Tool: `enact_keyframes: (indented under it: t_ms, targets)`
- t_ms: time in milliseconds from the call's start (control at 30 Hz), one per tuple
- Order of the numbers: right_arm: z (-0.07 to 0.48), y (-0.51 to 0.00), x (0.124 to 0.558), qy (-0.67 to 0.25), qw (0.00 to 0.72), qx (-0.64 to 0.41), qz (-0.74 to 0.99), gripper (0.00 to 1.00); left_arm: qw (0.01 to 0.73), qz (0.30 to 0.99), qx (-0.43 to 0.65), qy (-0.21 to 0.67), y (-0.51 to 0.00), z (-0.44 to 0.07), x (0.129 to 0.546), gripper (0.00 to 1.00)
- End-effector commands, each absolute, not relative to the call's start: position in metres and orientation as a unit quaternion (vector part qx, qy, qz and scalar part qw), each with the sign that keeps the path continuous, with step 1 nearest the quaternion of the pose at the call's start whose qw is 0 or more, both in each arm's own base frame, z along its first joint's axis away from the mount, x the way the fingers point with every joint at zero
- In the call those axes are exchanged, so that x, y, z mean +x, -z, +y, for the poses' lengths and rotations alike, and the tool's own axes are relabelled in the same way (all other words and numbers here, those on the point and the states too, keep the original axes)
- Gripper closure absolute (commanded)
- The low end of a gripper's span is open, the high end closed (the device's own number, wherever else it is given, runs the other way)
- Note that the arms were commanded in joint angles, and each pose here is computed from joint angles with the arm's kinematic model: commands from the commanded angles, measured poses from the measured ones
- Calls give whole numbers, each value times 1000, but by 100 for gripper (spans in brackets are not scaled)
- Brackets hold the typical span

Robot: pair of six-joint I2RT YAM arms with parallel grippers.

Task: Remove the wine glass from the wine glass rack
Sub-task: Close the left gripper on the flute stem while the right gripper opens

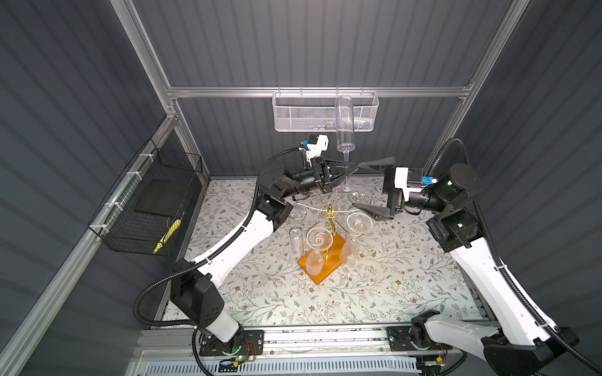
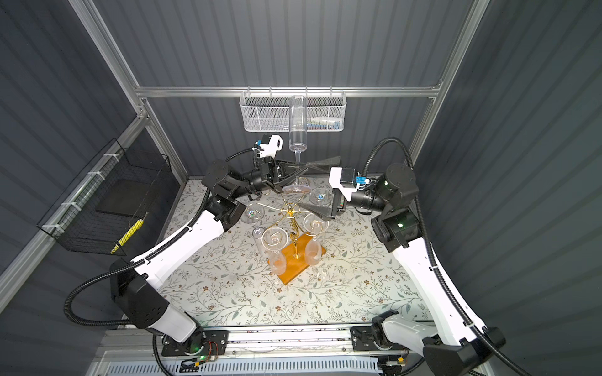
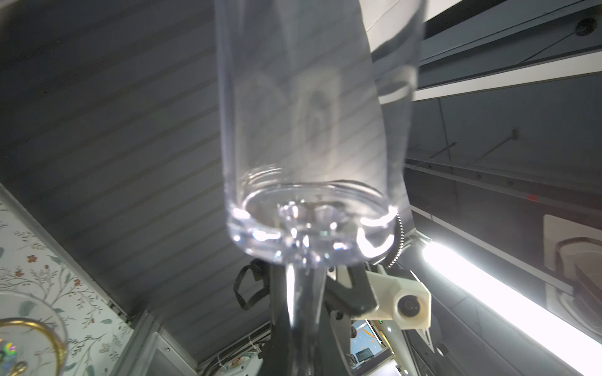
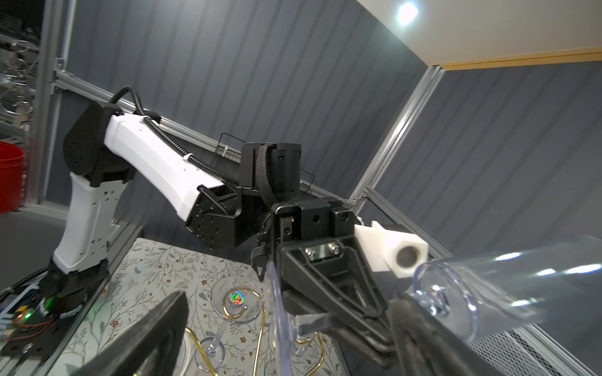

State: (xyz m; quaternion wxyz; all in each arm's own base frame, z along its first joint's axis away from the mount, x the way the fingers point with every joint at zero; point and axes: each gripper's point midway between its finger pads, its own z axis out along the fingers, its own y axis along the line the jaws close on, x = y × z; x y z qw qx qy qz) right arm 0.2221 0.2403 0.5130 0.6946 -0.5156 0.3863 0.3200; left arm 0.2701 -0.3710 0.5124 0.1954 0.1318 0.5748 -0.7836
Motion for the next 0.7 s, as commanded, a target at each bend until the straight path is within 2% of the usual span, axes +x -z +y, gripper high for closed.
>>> enact_keyframes:
  t_ms: [0, 100, 333, 500, 667]
  targets:
    - [214, -550, 229, -285, 769, -413, 396, 1, 302, 560, 195, 746, -549, -356, 256, 100]
    - [192, -575, 237, -295, 798, -319, 418, 1, 386, 575, 233, 683, -559, -349, 258, 100]
    - [168, -608, 283, -358, 752, -144, 534, 1, 591, 566, 289, 497, -567, -320, 278, 100]
    - [185, -618, 281, -430, 717, -153, 527, 1, 681, 555, 322, 353, -559, -303, 298, 100]
    - [207, -621, 282, -480, 673, -178, 535, 1, 698, 550, 361, 282, -542, -306, 312, 100]
